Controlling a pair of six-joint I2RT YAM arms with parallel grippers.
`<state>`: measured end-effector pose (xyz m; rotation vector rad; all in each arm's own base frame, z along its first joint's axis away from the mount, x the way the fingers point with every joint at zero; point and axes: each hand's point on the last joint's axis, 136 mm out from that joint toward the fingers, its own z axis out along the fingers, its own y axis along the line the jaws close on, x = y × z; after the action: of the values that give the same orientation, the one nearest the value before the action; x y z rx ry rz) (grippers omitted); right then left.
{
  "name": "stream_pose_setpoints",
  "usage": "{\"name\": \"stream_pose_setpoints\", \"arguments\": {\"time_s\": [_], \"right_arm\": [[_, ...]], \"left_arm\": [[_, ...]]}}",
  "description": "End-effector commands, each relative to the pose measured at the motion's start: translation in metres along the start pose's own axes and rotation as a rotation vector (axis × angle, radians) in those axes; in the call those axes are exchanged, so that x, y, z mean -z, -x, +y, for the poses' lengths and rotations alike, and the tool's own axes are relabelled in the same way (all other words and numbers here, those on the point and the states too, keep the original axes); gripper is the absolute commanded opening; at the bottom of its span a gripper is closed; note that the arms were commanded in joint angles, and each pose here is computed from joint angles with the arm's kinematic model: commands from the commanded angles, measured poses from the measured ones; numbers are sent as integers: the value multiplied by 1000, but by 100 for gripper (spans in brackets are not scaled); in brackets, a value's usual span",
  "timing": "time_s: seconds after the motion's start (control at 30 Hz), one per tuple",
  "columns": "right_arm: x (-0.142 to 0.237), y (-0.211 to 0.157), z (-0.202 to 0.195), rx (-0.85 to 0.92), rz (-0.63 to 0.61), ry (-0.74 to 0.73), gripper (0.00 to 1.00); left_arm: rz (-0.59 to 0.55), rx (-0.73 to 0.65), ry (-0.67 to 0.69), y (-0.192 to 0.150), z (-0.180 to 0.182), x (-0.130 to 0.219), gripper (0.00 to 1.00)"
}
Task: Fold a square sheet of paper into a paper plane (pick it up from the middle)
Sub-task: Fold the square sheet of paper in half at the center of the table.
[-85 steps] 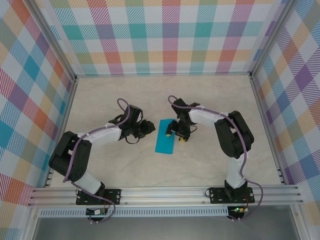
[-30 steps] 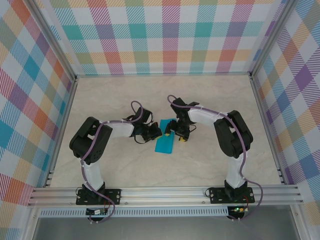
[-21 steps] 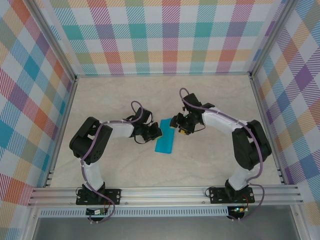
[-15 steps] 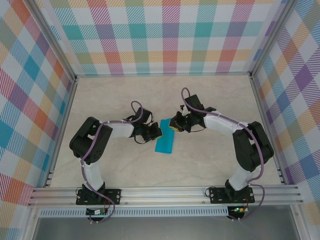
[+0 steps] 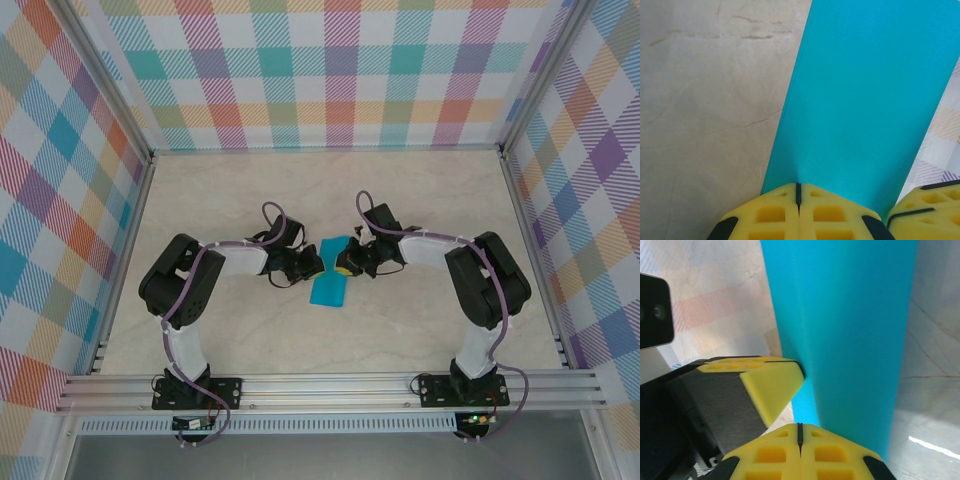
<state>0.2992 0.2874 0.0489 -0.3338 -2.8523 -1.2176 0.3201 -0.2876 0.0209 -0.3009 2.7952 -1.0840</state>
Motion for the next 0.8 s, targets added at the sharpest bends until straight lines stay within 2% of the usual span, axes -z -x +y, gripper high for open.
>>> {"name": "stream_pose_setpoints", "arguments": {"time_s": [0.0,0.47,0.63,0.77], "right_arm": [[-5,-4,-10,29,12,-22,0],[-15,-14,-46,20,9,-76,0],[-17,-20,-75,18,-21,-134,0],[-16,-17,-67,60,-28,-115,0]], "left_arm": [[52,13,73,-19,24,-8,0],[61,14,78,-20,27,-10,0],[63,13,79,-21,28,-10,0],[67,10,89,-21,30,-10,0]]}}
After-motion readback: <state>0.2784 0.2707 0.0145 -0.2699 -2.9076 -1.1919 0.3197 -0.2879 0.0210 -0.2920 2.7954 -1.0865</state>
